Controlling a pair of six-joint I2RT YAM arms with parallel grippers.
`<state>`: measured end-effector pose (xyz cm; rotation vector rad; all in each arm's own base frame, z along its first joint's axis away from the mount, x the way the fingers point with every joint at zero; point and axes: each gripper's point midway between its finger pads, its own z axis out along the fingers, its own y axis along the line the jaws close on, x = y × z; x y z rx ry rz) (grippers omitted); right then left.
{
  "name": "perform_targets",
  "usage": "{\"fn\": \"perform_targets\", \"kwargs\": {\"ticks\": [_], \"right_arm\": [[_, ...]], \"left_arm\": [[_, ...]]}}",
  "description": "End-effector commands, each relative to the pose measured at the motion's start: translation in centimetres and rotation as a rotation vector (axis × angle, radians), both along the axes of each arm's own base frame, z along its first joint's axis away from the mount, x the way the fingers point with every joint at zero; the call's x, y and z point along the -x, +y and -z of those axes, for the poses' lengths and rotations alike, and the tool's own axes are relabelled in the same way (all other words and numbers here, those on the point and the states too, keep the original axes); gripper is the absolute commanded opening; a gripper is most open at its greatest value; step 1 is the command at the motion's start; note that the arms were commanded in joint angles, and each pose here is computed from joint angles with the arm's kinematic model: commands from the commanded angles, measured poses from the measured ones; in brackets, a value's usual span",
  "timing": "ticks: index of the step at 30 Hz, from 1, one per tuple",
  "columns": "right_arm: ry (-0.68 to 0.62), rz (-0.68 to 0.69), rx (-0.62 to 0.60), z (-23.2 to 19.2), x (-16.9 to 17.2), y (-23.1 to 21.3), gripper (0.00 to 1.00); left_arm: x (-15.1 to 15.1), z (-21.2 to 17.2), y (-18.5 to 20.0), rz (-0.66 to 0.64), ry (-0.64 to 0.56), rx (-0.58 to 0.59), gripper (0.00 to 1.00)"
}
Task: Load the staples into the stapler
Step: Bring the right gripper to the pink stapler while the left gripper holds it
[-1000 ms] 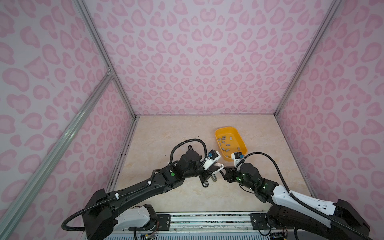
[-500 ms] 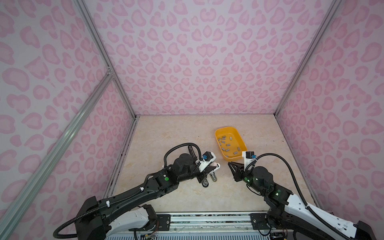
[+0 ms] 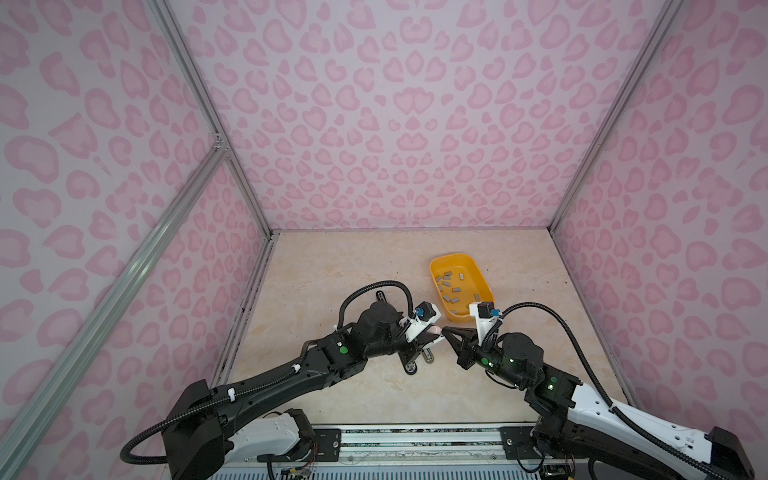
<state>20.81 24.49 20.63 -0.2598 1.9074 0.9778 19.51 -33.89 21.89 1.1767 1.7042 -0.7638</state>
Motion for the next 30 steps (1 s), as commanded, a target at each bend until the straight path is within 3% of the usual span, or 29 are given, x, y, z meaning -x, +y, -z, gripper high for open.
{"fn": "perform_targets", "kwargs": {"ticks": [1,20,27,30], "right_arm": [[-0.001,0.007,-0.002,0.4,-0.3,0.3,0.09],[0.049,-0.078,0.013,2.9,0.4,2.5,0.09],[0.01,0.126,0.094,4.4,-1.0,-2.0,0.35],[-0.05,0.126,0.093,4.4,-0.7,-2.9,0.47]], "left_arm": [[0.1,-1.6,-0.8,0.035,-0.029,0.046,0.04],[-1.6,-5.5,-2.1,-0.012,-0.101,0.164,0.04],[-1.3,-5.9,-0.4,-0.039,-0.168,0.145,0.04],[-1.1,-5.2,1.0,-0.057,-0.188,0.112,0.04]]}}
